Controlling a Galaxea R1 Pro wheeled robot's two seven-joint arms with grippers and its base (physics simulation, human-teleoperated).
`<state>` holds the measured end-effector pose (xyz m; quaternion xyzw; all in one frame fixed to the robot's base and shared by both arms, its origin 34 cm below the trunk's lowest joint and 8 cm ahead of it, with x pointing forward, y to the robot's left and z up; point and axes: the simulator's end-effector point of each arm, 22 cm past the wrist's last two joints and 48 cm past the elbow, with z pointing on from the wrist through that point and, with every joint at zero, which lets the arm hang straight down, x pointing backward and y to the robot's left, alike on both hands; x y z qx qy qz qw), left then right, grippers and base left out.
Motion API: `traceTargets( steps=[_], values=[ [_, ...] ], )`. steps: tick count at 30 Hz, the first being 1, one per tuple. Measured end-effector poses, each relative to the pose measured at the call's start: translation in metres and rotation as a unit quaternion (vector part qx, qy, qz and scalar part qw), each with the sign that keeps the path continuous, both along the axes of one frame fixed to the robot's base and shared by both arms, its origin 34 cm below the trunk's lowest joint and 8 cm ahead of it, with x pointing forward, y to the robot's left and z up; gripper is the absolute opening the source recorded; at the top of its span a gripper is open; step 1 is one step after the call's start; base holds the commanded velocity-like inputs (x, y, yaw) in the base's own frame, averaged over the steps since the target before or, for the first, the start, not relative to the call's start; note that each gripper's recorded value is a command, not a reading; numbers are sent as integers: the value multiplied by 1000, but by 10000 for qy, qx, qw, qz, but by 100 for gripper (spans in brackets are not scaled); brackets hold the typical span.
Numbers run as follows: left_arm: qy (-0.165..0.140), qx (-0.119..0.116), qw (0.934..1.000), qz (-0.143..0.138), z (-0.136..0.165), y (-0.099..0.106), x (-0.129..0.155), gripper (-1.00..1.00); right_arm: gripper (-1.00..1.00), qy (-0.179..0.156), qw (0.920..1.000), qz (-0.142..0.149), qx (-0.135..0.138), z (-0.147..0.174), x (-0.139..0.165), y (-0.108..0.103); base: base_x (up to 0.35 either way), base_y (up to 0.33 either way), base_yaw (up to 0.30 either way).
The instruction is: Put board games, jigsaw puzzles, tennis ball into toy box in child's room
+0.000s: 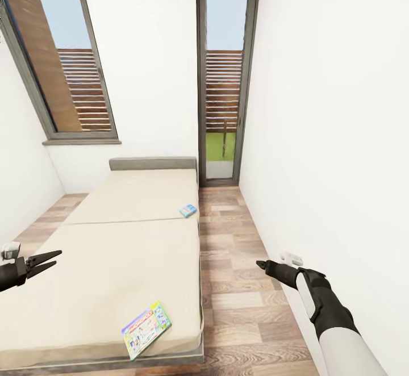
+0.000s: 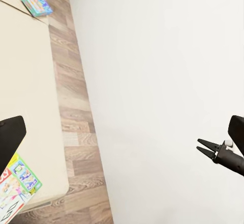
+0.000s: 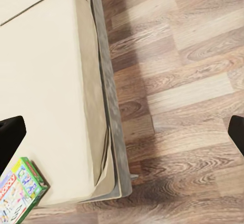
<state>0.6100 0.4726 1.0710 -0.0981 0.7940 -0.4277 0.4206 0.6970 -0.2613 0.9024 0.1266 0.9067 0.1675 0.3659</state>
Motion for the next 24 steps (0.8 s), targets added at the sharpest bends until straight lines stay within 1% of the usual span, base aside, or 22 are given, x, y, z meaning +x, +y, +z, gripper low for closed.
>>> traceTargets(
  steps=[24],
  values=[
    [-196,0,9998,-1,20,0,-3,100,100,-198,9998,-1,-1,23,3,0,0,0,0]
  ],
)
